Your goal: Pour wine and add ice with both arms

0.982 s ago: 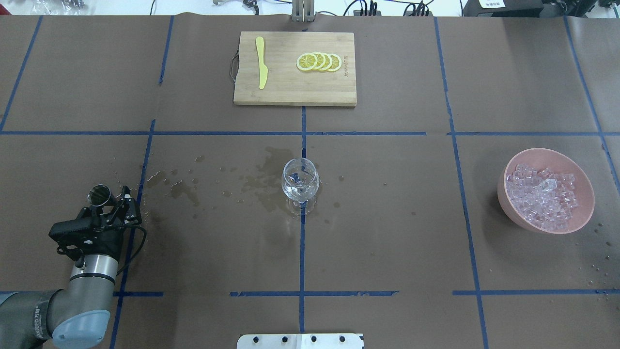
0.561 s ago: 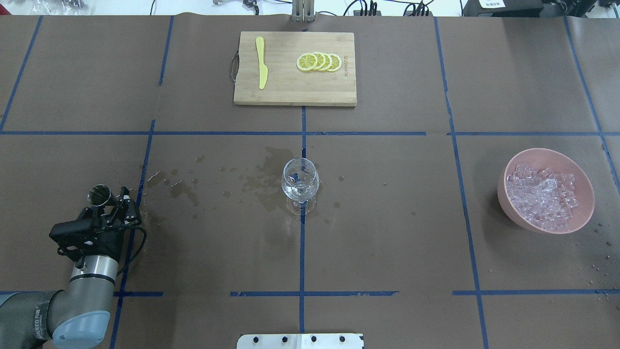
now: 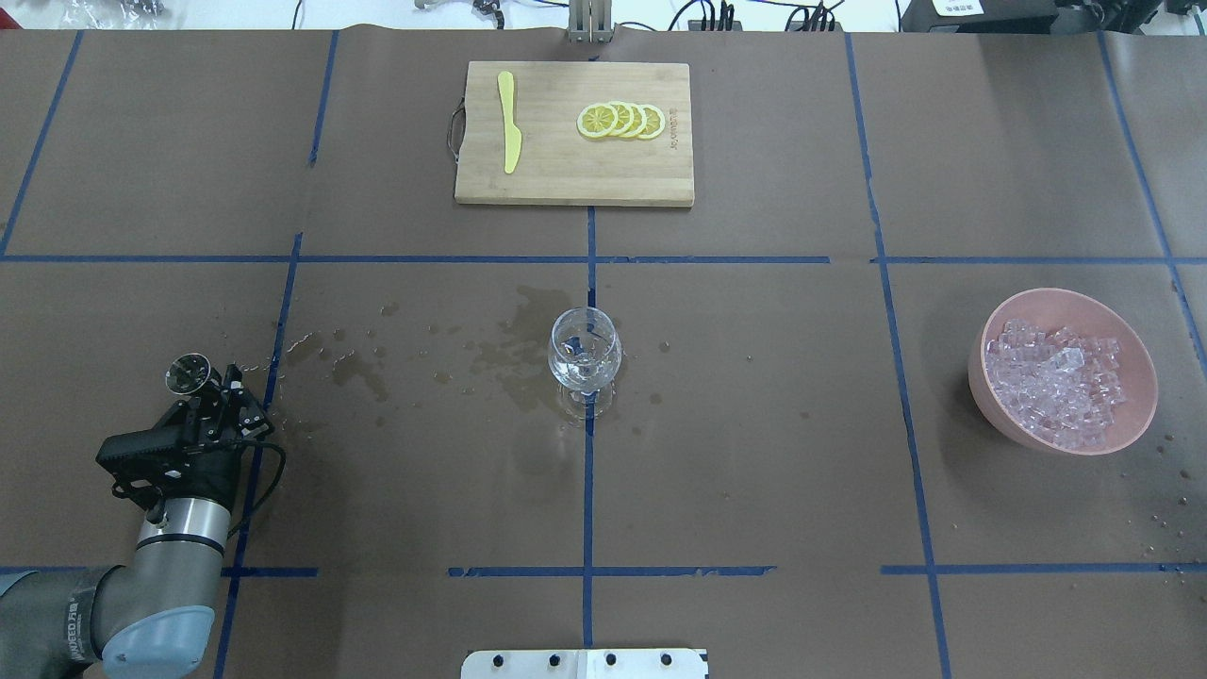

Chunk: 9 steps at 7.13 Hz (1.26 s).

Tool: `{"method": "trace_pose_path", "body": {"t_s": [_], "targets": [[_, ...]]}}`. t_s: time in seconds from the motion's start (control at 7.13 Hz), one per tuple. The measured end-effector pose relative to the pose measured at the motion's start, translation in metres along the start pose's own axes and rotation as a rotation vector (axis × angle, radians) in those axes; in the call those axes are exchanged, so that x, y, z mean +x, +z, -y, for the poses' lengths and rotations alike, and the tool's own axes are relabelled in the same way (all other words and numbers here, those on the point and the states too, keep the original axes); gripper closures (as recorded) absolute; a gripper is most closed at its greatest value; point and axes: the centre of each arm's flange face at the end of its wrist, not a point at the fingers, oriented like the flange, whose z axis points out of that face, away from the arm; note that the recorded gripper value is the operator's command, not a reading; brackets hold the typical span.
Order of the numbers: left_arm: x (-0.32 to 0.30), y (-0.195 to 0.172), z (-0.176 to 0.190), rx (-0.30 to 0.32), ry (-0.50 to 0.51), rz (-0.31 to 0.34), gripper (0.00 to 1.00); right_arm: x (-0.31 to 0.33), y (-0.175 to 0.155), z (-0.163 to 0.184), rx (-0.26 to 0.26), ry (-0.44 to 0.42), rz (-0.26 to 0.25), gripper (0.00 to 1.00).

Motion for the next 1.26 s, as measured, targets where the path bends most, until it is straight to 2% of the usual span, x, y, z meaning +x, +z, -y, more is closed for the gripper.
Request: {"method": "trace_pose_path", "body": {"t_s": [0.42,0.7,1.12,1.26], "targets": [[0.004,-0.005,0.016,0.002,-0.006,-0.010,1.00,-0.002,-0.001,0.000,0.000,0.001,0.010,0.00],[0.006,-0.015,0.039,0.001,0.004,-0.023,1.00,-0.008,-0.003,0.001,0.004,0.030,0.019,0.00],[0.030,-0.026,0.065,-0.003,-0.056,-0.058,1.00,-0.029,0.004,-0.001,-0.009,0.034,0.022,0.00],[0.036,-0.027,0.078,0.002,-0.046,-0.074,1.00,-0.046,0.004,-0.002,-0.008,0.039,0.022,0.00]]}}
